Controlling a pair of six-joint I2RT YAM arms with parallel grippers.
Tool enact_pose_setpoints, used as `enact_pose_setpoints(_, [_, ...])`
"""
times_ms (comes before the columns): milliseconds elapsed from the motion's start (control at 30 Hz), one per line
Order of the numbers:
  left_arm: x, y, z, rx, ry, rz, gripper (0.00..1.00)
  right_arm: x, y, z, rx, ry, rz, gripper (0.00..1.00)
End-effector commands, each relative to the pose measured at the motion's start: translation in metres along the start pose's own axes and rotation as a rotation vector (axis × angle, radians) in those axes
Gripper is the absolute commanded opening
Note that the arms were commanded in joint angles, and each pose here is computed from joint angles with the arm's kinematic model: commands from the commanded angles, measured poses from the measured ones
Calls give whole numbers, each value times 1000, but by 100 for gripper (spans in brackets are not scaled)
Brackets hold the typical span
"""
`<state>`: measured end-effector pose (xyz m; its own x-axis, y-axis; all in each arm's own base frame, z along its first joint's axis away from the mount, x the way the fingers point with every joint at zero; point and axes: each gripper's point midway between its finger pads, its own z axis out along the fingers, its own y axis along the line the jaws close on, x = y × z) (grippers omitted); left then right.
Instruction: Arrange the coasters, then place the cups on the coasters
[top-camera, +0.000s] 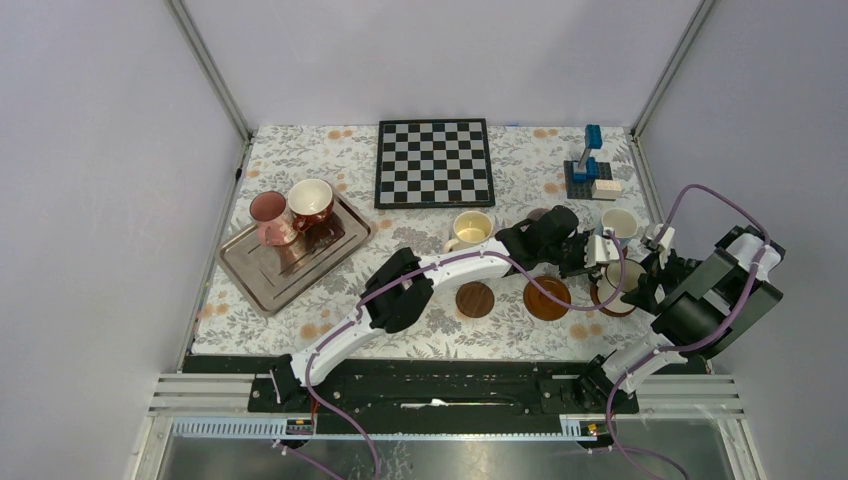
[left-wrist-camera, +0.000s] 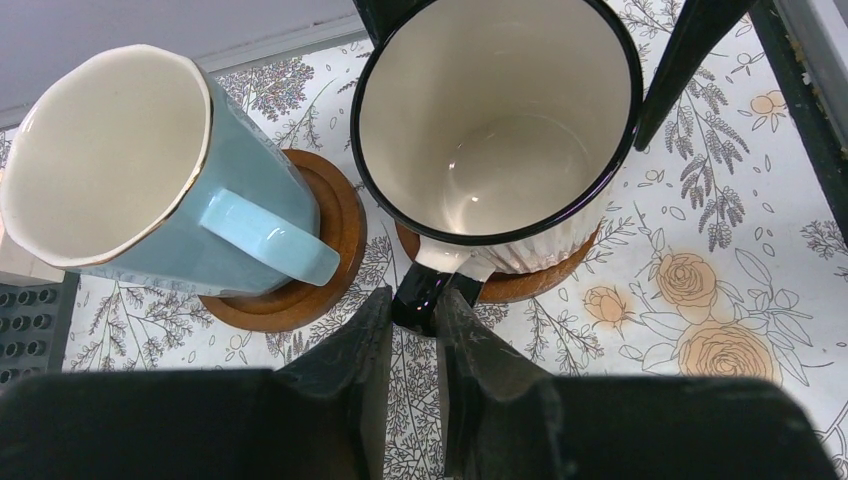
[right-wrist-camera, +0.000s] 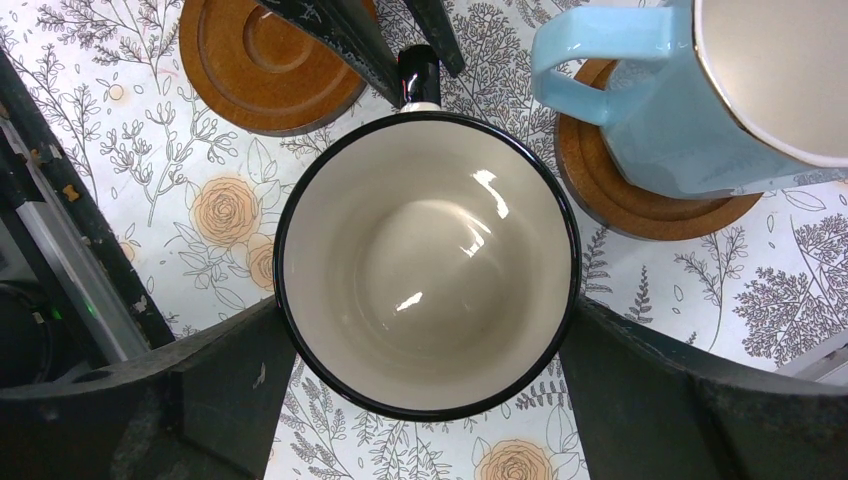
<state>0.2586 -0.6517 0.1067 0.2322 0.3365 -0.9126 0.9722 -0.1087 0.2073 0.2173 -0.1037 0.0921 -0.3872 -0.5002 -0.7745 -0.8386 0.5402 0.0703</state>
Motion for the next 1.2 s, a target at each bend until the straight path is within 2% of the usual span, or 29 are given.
enact_pose_setpoints(0, [-27,14,2,-53,-75,38,1,-29,-14,-7,8,-72,-543,100])
enact_pose_setpoints(567, [-14,23,4,-102,-48,26,0,-15,-13,-21,-1,-10,-539,100])
enact_pose_setpoints(1167, [-22,26,-3,-124,-42,26,0,-11,-16,-38,32,45,-551,100])
